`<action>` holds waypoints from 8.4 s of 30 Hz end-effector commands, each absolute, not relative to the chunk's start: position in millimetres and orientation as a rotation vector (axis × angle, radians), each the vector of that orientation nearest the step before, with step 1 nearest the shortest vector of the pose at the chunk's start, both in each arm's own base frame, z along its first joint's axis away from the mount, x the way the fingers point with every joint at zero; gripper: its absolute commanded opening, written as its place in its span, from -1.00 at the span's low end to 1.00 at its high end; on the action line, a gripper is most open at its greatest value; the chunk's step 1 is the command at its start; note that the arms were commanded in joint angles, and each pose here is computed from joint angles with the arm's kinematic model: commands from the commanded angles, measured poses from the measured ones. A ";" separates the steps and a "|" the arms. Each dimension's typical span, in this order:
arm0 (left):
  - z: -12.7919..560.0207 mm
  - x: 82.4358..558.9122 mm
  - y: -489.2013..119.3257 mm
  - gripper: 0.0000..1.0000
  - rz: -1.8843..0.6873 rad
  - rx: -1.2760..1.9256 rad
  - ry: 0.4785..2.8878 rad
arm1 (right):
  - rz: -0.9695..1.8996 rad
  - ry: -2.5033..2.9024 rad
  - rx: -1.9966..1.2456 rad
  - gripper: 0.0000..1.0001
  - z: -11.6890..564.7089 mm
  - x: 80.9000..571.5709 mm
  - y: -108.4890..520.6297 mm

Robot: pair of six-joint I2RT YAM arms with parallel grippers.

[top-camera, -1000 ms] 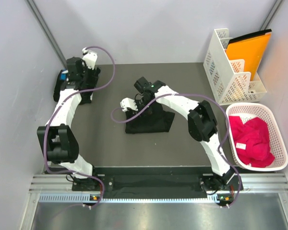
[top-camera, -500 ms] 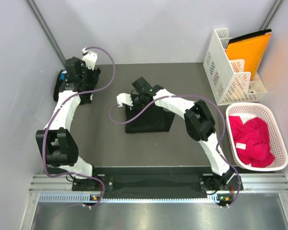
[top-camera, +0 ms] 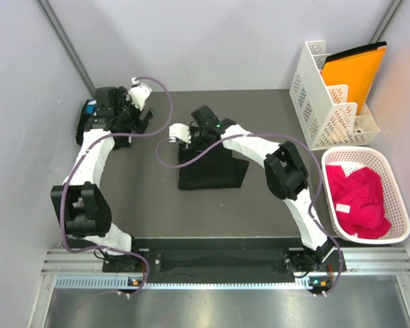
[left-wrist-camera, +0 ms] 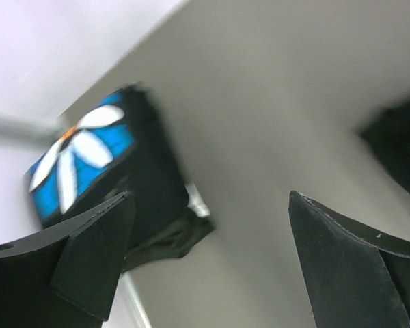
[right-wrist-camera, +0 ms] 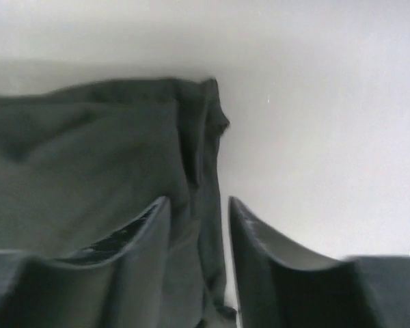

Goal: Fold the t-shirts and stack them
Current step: Fold the tshirt

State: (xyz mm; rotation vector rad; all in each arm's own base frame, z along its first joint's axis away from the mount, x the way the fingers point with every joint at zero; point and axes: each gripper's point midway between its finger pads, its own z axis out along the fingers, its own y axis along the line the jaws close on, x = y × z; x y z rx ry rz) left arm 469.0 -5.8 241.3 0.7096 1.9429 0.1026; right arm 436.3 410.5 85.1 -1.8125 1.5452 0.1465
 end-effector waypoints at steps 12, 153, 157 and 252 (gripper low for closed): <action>173.0 410.3 -146.4 0.98 -0.735 1.294 1.859 | 0.501 2.023 -1.459 0.15 128.0 454.8 238.0; 119.8 469.8 -162.9 -1.00 -0.843 1.309 2.019 | 0.674 1.928 -1.465 -1.00 122.5 460.1 299.2; 115.8 478.1 -160.3 -1.00 -0.805 1.286 2.041 | 0.645 1.910 -1.445 -1.00 127.0 465.8 299.5; 29.4 327.1 -155.9 -1.00 -0.775 1.520 2.273 | 0.986 2.238 -1.395 -1.00 39.4 402.1 314.5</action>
